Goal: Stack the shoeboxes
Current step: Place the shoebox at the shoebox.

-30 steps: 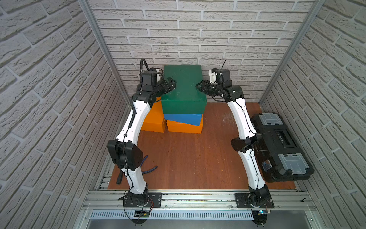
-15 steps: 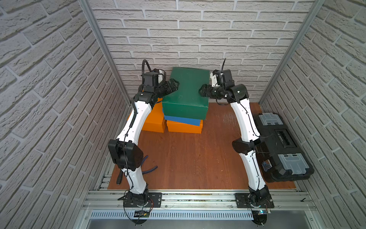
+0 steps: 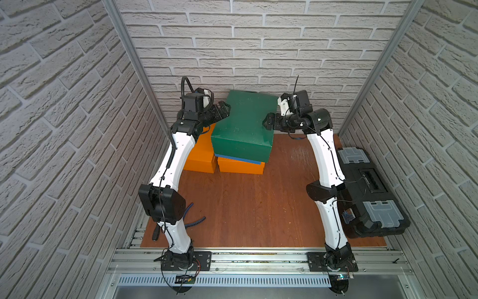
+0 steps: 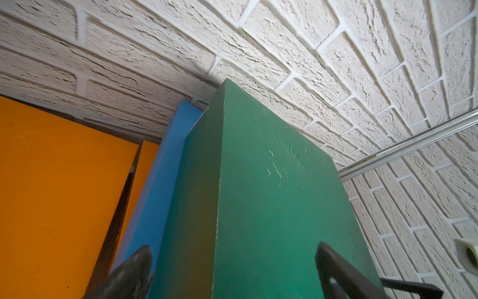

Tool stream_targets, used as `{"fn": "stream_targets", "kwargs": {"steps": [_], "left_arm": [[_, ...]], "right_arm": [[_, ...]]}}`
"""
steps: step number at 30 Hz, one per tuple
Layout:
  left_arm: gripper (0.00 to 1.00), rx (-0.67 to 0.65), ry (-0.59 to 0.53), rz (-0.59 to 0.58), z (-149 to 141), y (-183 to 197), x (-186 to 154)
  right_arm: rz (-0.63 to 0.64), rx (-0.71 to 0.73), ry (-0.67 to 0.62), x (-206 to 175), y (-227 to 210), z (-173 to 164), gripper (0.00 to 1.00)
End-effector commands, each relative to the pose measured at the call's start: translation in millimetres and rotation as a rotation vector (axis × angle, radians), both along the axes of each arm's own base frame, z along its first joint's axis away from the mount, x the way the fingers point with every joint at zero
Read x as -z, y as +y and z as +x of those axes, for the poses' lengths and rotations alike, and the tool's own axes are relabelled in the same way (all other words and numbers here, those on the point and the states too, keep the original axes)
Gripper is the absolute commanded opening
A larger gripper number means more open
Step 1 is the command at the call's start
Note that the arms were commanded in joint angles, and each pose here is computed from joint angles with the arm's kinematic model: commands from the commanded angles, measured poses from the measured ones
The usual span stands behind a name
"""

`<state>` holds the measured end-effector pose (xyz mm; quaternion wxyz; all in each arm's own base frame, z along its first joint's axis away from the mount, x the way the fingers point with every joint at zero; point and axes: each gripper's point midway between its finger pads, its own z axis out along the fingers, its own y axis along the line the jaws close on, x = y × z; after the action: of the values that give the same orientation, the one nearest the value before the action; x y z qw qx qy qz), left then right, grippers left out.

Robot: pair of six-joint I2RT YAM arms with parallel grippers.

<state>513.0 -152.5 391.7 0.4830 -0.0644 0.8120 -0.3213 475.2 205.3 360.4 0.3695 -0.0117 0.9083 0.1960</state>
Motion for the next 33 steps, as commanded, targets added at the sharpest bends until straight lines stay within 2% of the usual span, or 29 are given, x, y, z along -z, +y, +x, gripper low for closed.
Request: {"fn": "stream_targets", "kwargs": {"steps": [1,10,18,21,25,27,33], "left_arm": [[0.98,-0.016,-0.076,-0.019,-3,6,-29],[0.98,-0.050,-0.102,0.026,-6,15,-44],[0.98,-0.109,-0.151,0.113,-29,36,-70],[0.98,-0.131,-0.157,0.132,-40,44,-74],[0.98,-0.148,-0.154,0.145,-54,51,-72],[0.98,-0.158,-0.147,0.151,-59,55,-69],[0.98,-0.175,-0.131,0.149,-74,62,-56]], "right_arm": [[0.043,-0.035,-0.034,-20,2,-10,0.91],[0.067,-0.065,-0.117,-48,1,-17,0.92],[-0.057,-0.027,-0.122,-65,-33,-58,0.92],[-0.127,0.001,-0.081,-59,-49,-73,0.92],[-0.224,0.024,0.033,-39,-69,-101,0.92],[-0.250,-0.002,0.062,-35,-66,-111,0.91],[-0.291,0.019,-0.002,-56,-69,-134,0.92]]}}
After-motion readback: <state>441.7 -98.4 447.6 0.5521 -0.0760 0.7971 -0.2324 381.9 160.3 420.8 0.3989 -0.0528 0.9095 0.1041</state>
